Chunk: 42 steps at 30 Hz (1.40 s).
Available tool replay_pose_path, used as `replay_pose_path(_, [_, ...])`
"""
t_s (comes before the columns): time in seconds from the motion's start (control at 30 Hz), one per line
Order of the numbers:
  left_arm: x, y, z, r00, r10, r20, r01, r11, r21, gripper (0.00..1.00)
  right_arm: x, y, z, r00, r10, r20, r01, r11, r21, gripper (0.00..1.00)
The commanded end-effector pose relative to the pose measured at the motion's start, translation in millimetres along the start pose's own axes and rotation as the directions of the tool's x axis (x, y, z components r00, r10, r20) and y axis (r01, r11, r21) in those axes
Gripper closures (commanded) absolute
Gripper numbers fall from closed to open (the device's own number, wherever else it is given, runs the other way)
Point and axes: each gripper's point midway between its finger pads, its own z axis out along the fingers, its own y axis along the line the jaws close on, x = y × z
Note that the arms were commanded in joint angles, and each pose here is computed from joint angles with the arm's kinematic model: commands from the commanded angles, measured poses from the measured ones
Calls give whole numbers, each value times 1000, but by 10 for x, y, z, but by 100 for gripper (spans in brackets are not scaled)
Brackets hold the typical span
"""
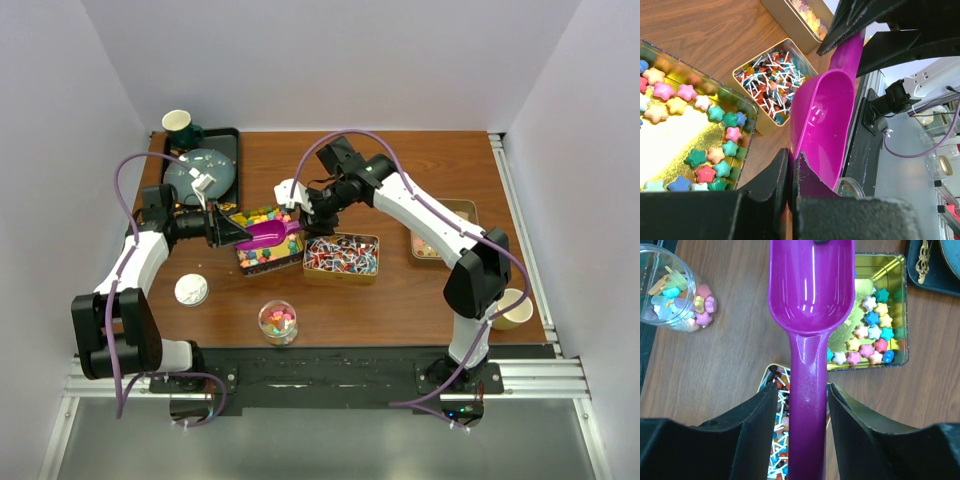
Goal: Pack the candies
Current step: Adjust the spatula, then scoop the fake candies from the storage box.
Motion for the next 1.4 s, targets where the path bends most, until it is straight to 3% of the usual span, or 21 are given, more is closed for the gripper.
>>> replay_pose_path(0.0, [-96, -109, 7, 999, 32, 20, -33, 998, 57, 100, -94, -3, -12, 999, -38, 22, 37, 999, 12, 54])
replay_pose_path(0.13, [-98, -105, 10, 999, 26, 21, -27, 998, 58, 100, -99, 10, 13, 999, -24, 27, 24, 1000, 6, 61])
replay_pose_path(0.23, [-98, -81, 12, 1000, 21, 22, -22, 998, 54, 100, -106, 14, 8, 1000, -8, 28, 8, 1000, 7, 77])
replay_pose_path(0.27, [-91, -62, 18, 1000, 23, 21, -24, 999, 48, 100, -124, 8, -14, 1000, -6, 28, 6, 1000, 13, 87])
replay_pose_path(0.3, [-98, -17, 20, 1000, 9, 21, -9, 1000, 19, 96, -116, 16, -25, 1000, 2, 24, -2, 1000, 11, 92])
replay_pose_path(0.43, [-129, 241, -25, 999, 41, 14, -38, 990, -137, 54, 98, 18, -207, 995, 31, -97, -27, 999, 47, 100])
replay_pose_path(0.5, [-120, 339, -53, 999, 50, -2, -49, 978, -203, 45, 284, -41, -408, 988, 42, -147, -31, 997, 75, 100])
replay_pose_path(0.6, [-102, 437, -66, 999, 52, 0, -50, 967, -249, 39, 701, -76, -771, 962, 88, -260, -66, 993, 93, 100])
replay_pose_path(0.73, [16, 472, -21, 1000, 2, 11, 1, 968, -251, 32, 1196, 102, -1237, 885, 116, -450, -102, 993, 54, 100])
replay_pose_path(0.87, [147, 427, 110, 1000, 7, -28, -13, 974, -225, 43, 1554, 327, -1530, 801, 106, -589, -130, 992, 1, 100])
replay_pose_path(1.0, [273, 375, 320, 994, 39, -100, -58, 980, -189, 75, 1727, 487, -1680, 748, 101, -656, -155, 988, -25, 100])
replay_pose_path(1.13, [493, 319, 568, 982, 24, -188, -52, 988, -144, 99, 1760, 573, -1771, 709, 106, -698, -191, 981, -45, 100])
replay_pose_path(1.37, [686, 396, 846, 958, 15, -286, -61, 986, -152, 100, 1894, 589, -1898, 625, 82, -777, -198, 979, -55, 100])
